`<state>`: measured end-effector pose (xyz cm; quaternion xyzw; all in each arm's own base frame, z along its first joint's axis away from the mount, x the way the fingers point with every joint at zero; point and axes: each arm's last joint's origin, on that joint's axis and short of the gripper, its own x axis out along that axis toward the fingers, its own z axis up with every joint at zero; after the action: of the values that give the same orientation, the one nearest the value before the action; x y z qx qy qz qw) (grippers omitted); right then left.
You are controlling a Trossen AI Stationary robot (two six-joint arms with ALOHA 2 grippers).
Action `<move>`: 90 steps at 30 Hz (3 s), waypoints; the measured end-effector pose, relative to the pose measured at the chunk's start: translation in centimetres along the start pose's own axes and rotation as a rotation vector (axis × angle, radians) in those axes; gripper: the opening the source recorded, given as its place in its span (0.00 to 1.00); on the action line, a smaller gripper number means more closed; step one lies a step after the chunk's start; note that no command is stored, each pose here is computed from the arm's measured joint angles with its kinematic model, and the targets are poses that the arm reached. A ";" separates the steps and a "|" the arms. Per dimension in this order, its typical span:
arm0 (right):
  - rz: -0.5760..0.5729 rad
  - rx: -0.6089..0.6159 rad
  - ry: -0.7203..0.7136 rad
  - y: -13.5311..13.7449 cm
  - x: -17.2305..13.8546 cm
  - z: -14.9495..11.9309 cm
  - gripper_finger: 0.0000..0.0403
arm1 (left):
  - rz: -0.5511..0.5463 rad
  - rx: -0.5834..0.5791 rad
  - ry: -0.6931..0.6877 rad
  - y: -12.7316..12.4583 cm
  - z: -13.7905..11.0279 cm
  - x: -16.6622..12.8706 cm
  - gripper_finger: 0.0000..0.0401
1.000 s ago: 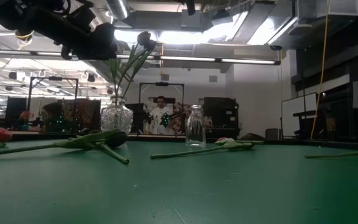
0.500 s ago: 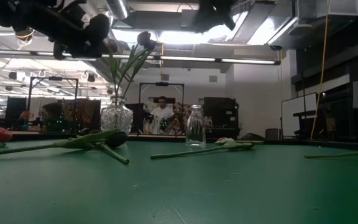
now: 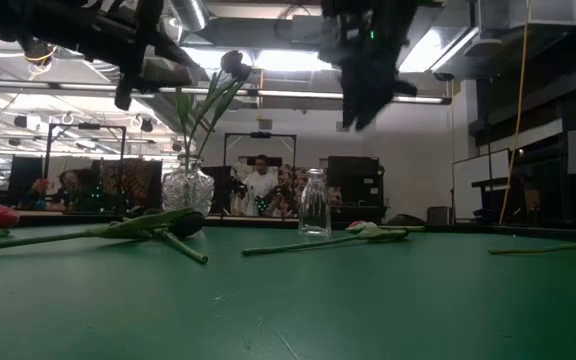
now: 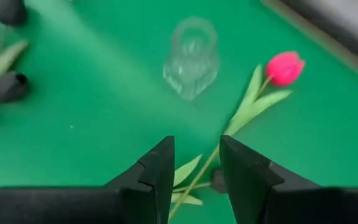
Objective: Sort flowers into vase by color
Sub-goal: Put the middle red tulip into the top right transparent vase
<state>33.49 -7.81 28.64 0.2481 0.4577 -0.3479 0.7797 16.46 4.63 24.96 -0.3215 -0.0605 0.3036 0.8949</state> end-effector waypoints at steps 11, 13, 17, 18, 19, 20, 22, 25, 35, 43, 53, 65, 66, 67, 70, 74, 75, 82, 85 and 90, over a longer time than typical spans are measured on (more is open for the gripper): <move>-0.011 0.055 0.051 -1.3 6.0 -4.2 0.31 | -0.099 -0.049 0.118 -0.2 -0.5 0.0 0.36; -0.020 0.051 0.072 -1.5 6.4 -4.8 0.33 | -0.099 -0.049 0.118 -0.2 -0.5 0.0 0.36; -0.026 0.065 0.075 -1.9 6.9 -5.0 0.39 | -0.099 -0.048 0.118 -0.2 -0.5 0.0 0.36; -0.020 0.067 0.069 -1.8 6.9 -5.0 0.41 | -0.099 -0.048 0.118 -0.2 -0.5 0.0 0.36; -0.020 0.079 0.065 -2.1 7.1 -4.8 0.43 | -0.099 -0.047 0.118 -0.2 -0.5 0.0 0.36; -0.025 0.097 0.068 -2.3 7.2 -4.8 0.46 | -0.099 -0.046 0.119 -0.2 -0.5 0.0 0.36; -0.048 0.143 0.074 -3.1 7.6 -4.7 0.49 | -0.097 -0.047 0.118 -0.2 -0.5 0.0 0.36; -0.074 0.188 0.077 -4.2 8.0 -4.4 0.53 | -0.094 -0.047 0.119 -0.2 -0.5 0.0 0.36; -0.033 0.205 0.070 -4.3 9.8 -4.3 0.53 | -0.090 -0.046 0.121 -0.1 -0.5 0.0 0.36; -0.056 0.191 0.128 -4.2 11.7 -4.9 0.52 | -0.078 -0.042 0.132 0.0 -0.6 0.0 0.36; -0.033 0.199 0.151 -4.2 11.7 -4.9 0.22 | -0.053 -0.034 0.145 0.2 -0.8 0.0 0.36; -0.024 0.222 0.155 -4.1 11.7 -4.9 0.03 | -0.054 -0.034 0.144 0.2 -0.8 0.0 0.36; -0.022 0.222 0.154 -4.1 11.7 -4.9 0.02 | -0.054 -0.034 0.144 0.2 -0.8 0.0 0.36; -0.021 0.223 0.152 -4.1 11.6 -4.9 0.01 | -0.054 -0.034 0.144 0.2 -0.8 0.0 0.36; -0.010 0.244 0.135 -4.1 11.1 -4.7 0.01 | -0.055 -0.033 0.144 0.2 -0.8 0.0 0.36; 0.023 0.262 0.068 -4.0 10.0 -4.0 0.01 | -0.055 -0.033 0.143 0.2 -0.8 0.0 0.36; 0.033 0.266 0.054 -4.1 9.6 -3.8 0.01 | -0.055 -0.033 0.144 0.2 -0.8 0.0 0.36; 0.059 0.316 -0.014 -4.9 7.3 -2.9 0.01 | -0.055 -0.032 0.144 0.2 -0.8 0.0 0.36; 0.064 0.340 -0.051 -5.4 6.3 -2.5 0.00 | -0.054 -0.032 0.144 0.2 -0.8 0.0 0.36; 0.086 0.359 -0.093 -5.6 4.7 -2.3 0.00 | -0.055 -0.031 0.144 0.2 -0.8 0.0 0.36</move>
<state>29.55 -11.25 23.05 0.3864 0.3406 -0.4013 0.7574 16.58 4.30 24.23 -0.3545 -0.0096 0.2542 0.8998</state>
